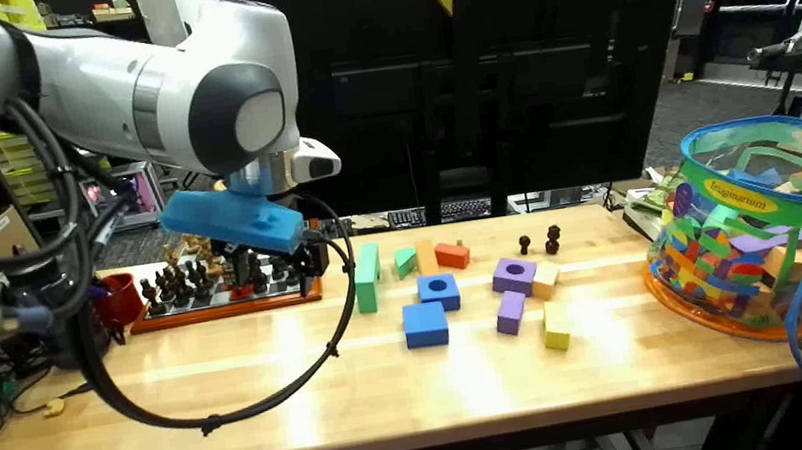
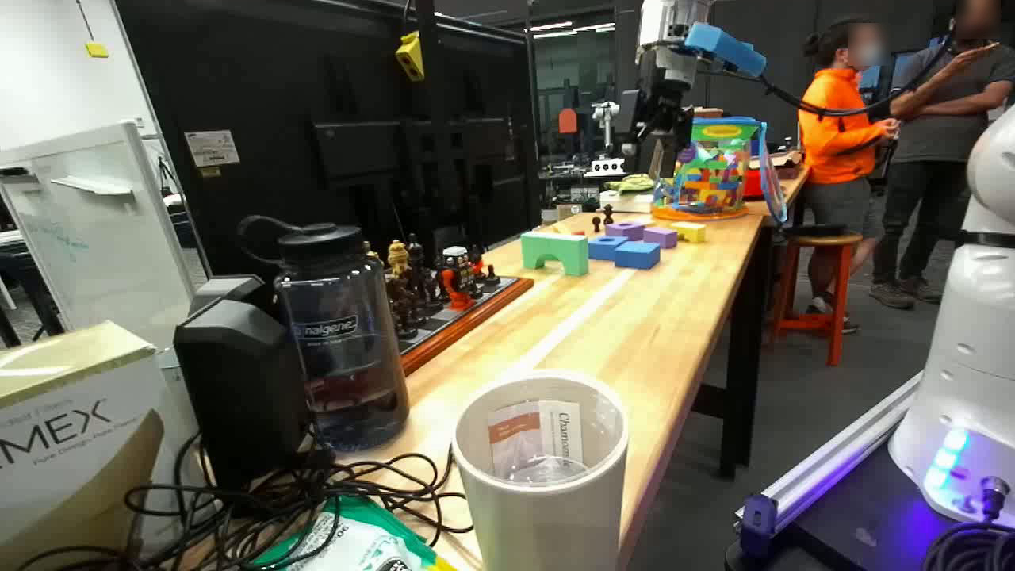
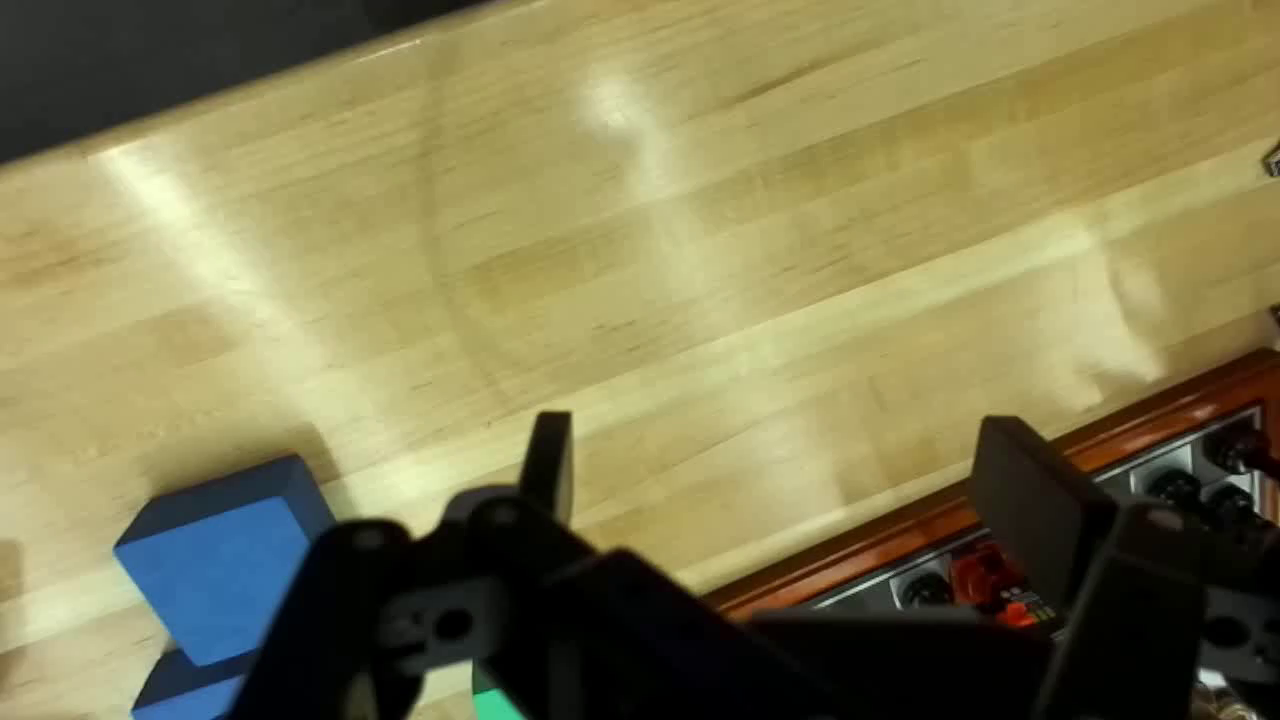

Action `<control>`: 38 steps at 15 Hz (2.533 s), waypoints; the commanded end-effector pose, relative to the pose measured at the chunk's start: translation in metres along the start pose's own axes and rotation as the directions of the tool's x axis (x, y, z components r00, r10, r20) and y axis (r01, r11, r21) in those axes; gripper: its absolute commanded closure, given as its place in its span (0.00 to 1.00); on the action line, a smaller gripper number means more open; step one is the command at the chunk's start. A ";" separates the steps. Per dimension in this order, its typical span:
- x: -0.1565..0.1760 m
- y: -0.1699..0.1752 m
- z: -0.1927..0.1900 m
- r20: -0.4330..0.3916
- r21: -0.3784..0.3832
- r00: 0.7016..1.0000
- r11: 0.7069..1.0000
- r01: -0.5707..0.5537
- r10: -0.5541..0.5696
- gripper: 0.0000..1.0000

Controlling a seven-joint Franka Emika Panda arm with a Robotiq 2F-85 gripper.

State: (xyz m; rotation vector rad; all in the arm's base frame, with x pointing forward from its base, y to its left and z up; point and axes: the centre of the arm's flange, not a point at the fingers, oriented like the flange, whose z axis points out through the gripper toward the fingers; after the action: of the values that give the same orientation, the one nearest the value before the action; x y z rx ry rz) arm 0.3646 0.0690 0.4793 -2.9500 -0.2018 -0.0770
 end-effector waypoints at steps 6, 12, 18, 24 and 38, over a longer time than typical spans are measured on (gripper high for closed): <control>0.000 0.000 0.000 0.000 0.000 1.000 1.000 0.000 0.000 0.00; 0.000 0.000 0.000 0.000 0.000 1.000 1.000 0.000 0.000 0.00; 0.000 0.000 0.000 0.000 0.000 1.000 1.000 0.000 0.000 0.00; 0.000 0.000 0.000 0.000 0.000 1.000 1.000 0.000 0.000 0.00; 0.060 0.039 0.048 -0.158 -0.202 0.978 0.974 0.107 -0.140 0.00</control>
State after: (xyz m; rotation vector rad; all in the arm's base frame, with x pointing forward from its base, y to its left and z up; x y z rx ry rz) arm 0.4066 0.0530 0.4469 -3.0736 -0.3595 -0.3382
